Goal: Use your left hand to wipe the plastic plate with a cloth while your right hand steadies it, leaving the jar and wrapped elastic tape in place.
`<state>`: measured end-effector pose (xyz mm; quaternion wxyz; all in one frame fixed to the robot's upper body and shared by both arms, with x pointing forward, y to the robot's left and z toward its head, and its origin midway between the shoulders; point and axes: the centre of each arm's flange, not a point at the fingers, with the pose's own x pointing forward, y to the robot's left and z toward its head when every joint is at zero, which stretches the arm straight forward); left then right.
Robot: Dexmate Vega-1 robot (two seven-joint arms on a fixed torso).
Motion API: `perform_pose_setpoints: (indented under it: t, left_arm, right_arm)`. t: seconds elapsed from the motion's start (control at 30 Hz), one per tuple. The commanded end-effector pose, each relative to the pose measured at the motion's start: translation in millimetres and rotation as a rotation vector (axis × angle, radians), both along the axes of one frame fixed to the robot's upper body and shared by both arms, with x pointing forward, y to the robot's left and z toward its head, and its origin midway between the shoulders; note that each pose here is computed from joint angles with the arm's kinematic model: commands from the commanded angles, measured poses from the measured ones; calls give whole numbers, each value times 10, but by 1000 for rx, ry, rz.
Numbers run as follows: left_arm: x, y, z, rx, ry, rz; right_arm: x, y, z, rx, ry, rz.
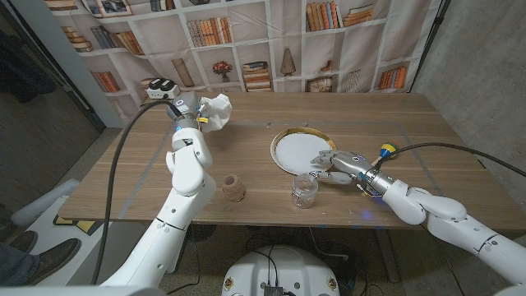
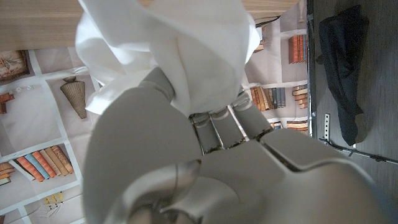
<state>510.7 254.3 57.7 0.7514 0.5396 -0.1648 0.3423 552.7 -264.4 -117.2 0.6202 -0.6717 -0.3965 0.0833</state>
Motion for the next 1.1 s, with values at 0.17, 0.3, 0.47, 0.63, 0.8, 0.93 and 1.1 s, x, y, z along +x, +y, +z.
perform_pose_setpoints:
  t: [0.17, 0.3, 0.47, 0.63, 0.8, 0.93, 1.1]
  left_arm:
    - [36, 1, 6, 6, 11, -1]
    - [42, -2, 11, 3, 13, 5]
    - [44, -8, 33, 9, 9, 3]
    - [42, -11, 55, 19, 11, 0]
    - [41, -23, 77, 24, 10, 1]
    - [44, -32, 77, 21, 13, 3]
    - [50, -43, 76, 25, 16, 0]
  right_arm:
    - [41, -4, -60, 4, 26, -1]
    - [35, -14, -84, 7, 29, -2]
    - [50, -20, -111, 15, 43, -2]
    - [68, -20, -136, 15, 47, 0]
    - [77, -27, -154, 8, 57, -4]
    - [85, -27, -166, 6, 64, -5]
    - [88, -18, -172, -6, 66, -9]
